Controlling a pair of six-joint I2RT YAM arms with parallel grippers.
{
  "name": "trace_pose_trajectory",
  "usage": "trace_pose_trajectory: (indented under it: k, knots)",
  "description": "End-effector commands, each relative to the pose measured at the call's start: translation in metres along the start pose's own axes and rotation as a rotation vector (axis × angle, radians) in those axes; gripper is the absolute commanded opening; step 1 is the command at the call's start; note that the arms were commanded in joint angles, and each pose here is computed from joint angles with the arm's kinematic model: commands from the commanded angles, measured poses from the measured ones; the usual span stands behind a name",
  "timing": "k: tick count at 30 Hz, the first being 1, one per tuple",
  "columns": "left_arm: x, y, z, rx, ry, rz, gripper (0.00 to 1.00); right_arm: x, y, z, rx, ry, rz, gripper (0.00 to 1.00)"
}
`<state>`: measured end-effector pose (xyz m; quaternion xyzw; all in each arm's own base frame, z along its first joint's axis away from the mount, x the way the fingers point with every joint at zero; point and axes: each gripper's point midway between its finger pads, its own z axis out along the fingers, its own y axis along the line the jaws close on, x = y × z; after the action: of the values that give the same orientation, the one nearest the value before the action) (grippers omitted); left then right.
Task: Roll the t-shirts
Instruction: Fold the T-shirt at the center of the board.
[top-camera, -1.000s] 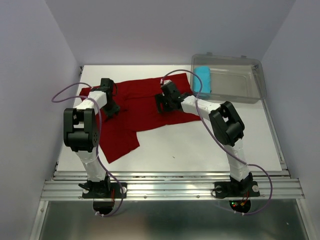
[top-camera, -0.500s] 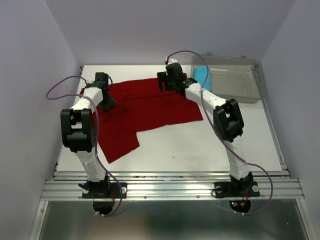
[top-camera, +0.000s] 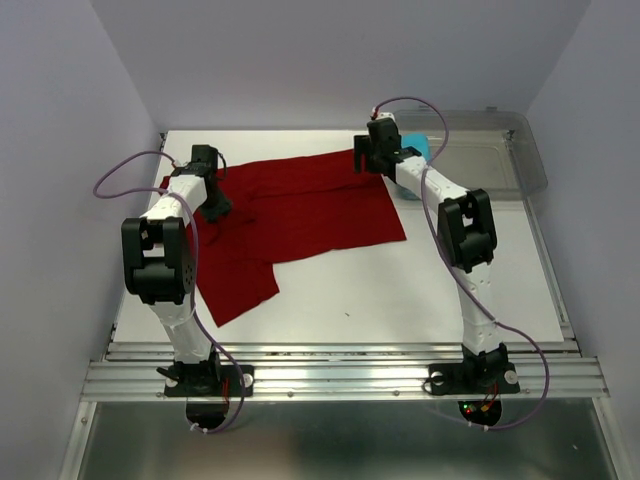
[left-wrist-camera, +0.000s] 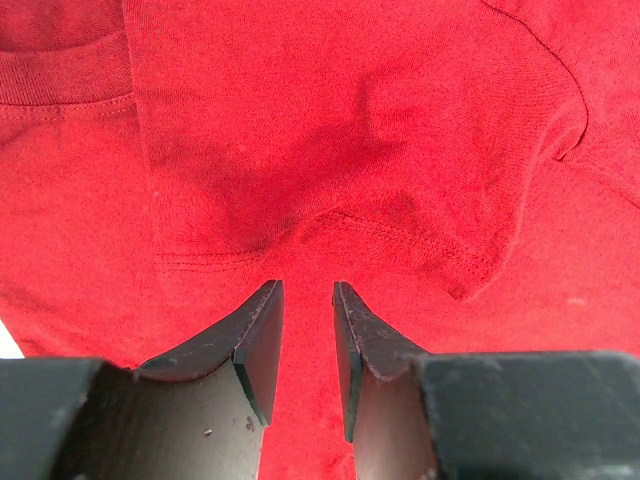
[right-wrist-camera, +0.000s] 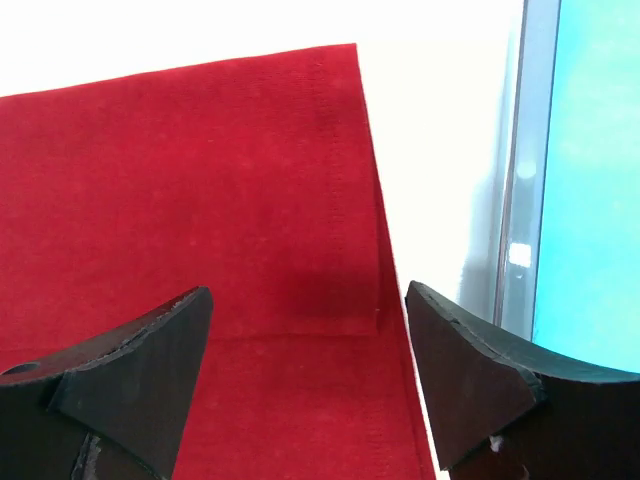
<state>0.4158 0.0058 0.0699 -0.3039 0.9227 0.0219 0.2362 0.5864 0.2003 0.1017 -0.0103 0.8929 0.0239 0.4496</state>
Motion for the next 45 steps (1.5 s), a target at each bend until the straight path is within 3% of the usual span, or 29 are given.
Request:
trace_pose_trajectory:
  k: [1, 11, 19, 34, 38, 45]
  knots:
    - [-0.008, 0.001, -0.009, 0.002, -0.022, 0.005, 0.38, -0.017, -0.002, -0.014, 0.013, -0.039, -0.005, 0.84]
    - [-0.022, 0.019, -0.004, -0.035, -0.032, -0.031, 0.38, -0.016, 0.045, -0.037, -0.220, -0.025, 0.030, 0.84]
    - [-0.012, 0.026, 0.017, -0.056, 0.011, -0.032, 0.38, 0.027, 0.094, -0.041, -0.296, 0.041, -0.034, 0.84]
    - [-0.015, 0.004, 0.065, -0.026, 0.092, 0.019, 0.37, 0.083, 0.057, 0.015, -0.071, 0.136, -0.038, 0.84]
    - [-0.023, -0.002, 0.061, -0.009, 0.090, 0.041, 0.37, 0.084, 0.037, 0.031, -0.017, 0.154, -0.034, 0.84]
    - [-0.036, -0.007, 0.032, 0.046, 0.054, 0.099, 0.37, 0.065, 0.048, 0.035, -0.051, 0.133, -0.039, 0.84]
